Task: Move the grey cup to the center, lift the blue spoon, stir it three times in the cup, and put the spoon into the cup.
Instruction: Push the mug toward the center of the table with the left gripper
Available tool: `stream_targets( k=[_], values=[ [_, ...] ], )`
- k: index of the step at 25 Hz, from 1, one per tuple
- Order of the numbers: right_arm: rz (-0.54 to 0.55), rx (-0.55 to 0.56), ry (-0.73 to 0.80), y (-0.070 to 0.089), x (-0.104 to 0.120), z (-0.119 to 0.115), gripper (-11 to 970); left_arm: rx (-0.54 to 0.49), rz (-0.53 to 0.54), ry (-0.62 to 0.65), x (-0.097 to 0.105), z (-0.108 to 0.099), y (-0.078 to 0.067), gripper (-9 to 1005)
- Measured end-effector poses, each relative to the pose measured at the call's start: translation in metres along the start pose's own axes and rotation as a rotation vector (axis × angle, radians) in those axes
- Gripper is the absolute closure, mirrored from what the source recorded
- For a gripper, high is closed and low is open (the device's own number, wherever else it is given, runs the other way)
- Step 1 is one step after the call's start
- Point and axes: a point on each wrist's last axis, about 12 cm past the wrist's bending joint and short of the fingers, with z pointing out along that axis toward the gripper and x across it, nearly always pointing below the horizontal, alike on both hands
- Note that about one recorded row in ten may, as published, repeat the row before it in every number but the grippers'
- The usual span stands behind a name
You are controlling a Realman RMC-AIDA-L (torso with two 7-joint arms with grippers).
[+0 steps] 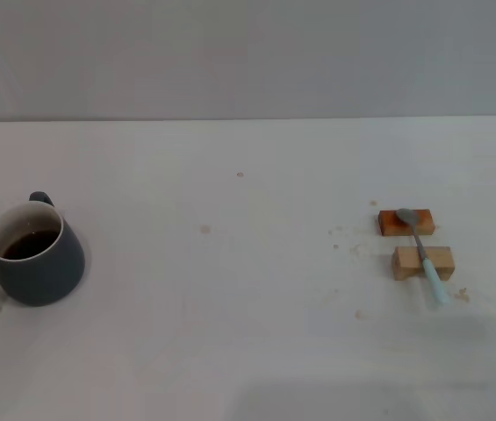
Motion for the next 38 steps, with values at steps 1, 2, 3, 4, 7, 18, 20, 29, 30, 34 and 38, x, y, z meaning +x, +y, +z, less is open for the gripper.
stream_targets(
  k=[1,2,3,4,7,18,20,29,30,34,38],
  values=[
    [0.0,0.0,0.0,0.0,0.0,0.0,207,0.008,0.003,-0.001,0.0,0.001,-0.001,998],
    [0.0,0.0,0.0,0.0,0.0,0.0,207,0.013,0.006,-0.001,0.0,0.001,-0.002,998],
    [0.002,0.0,0.0,0.0,0.0,0.0,207,0.019,0.01,-0.001,-0.001,0.002,-0.003,998],
    [0.007,0.0,-0.001,0.0,0.0,0.0,207,0.027,0.016,-0.001,-0.001,0.002,-0.004,998],
    [0.027,-0.002,0.001,0.0,0.0,0.0,207,0.045,0.03,-0.001,-0.001,0.003,-0.007,998],
    [0.033,-0.006,0.004,-0.002,0.0,-0.001,207,0.11,0.043,0.012,-0.001,0.009,-0.017,998],
    [0.033,-0.007,0.003,-0.002,0.0,0.0,207,0.122,0.04,0.009,-0.001,0.01,-0.02,998],
    [0.035,-0.009,0.001,-0.002,0.0,0.001,207,0.207,0.037,-0.001,-0.002,0.008,-0.036,998],
    [0.035,-0.009,0.001,-0.002,0.0,0.001,207,0.212,0.039,-0.001,-0.002,0.008,-0.036,998],
    [0.035,-0.009,0.001,-0.002,0.0,0.001,207,0.191,0.064,0.004,-0.002,0.009,-0.031,998],
    [0.034,-0.009,0.002,-0.002,0.0,0.001,207,0.172,0.128,0.004,-0.003,0.014,-0.027,998]
  ],
)
